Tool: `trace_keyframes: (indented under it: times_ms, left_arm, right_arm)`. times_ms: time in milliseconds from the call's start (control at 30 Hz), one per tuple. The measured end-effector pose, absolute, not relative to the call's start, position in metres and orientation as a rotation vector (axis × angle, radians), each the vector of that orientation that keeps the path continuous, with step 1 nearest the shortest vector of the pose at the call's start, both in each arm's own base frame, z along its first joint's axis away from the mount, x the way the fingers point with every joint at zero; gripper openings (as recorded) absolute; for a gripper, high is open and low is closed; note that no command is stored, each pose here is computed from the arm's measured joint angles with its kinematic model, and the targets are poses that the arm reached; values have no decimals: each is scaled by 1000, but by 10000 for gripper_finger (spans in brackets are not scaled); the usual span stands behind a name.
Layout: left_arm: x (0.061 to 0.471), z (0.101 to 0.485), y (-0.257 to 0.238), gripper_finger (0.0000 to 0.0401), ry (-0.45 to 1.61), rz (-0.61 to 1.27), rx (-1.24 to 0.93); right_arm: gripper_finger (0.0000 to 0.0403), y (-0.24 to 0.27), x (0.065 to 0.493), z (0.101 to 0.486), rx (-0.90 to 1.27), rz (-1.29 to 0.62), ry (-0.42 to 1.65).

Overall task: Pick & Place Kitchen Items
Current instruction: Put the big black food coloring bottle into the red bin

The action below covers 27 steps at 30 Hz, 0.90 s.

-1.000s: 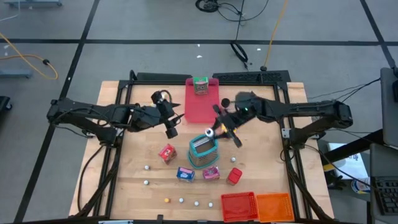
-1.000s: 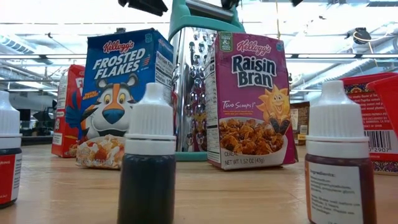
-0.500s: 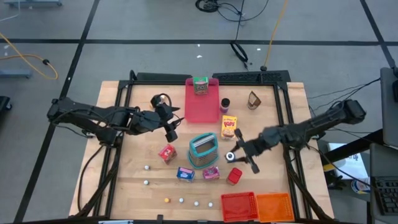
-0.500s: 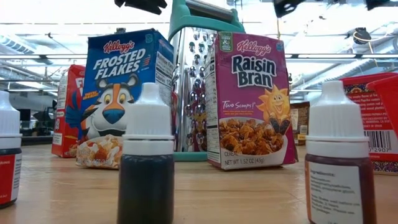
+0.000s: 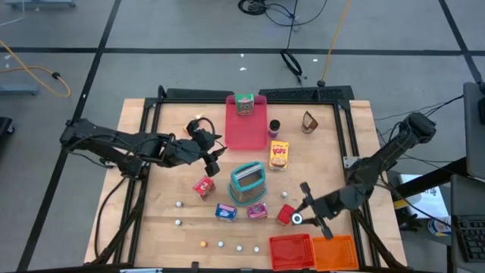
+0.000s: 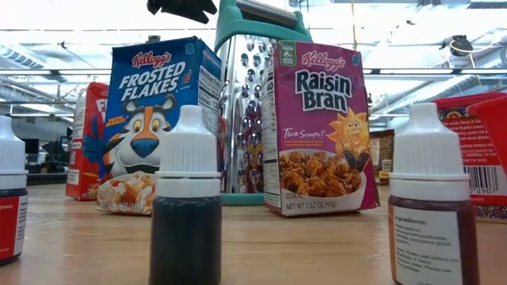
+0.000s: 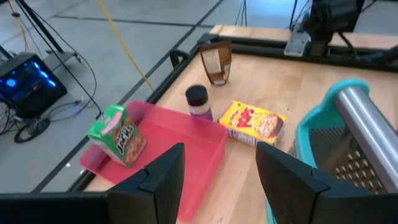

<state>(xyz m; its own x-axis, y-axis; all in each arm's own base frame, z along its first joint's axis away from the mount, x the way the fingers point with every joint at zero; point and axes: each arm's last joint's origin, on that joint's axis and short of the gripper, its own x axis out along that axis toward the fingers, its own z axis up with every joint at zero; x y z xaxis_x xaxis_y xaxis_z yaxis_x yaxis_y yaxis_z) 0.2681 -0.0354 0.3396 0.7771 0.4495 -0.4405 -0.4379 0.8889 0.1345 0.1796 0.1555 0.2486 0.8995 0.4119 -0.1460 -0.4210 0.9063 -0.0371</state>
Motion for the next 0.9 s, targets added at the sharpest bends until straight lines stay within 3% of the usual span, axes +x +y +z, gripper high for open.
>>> trace_keyframes:
  times_ms: [367,900]
  left_arm:
    - [274,332,-43,200,492,471,-16]
    - [274,332,-45,200,482,474,-56]
  right_arm:
    - [97,202,179,217,-29,463,138]
    - [98,228,199,163,89,477,145]
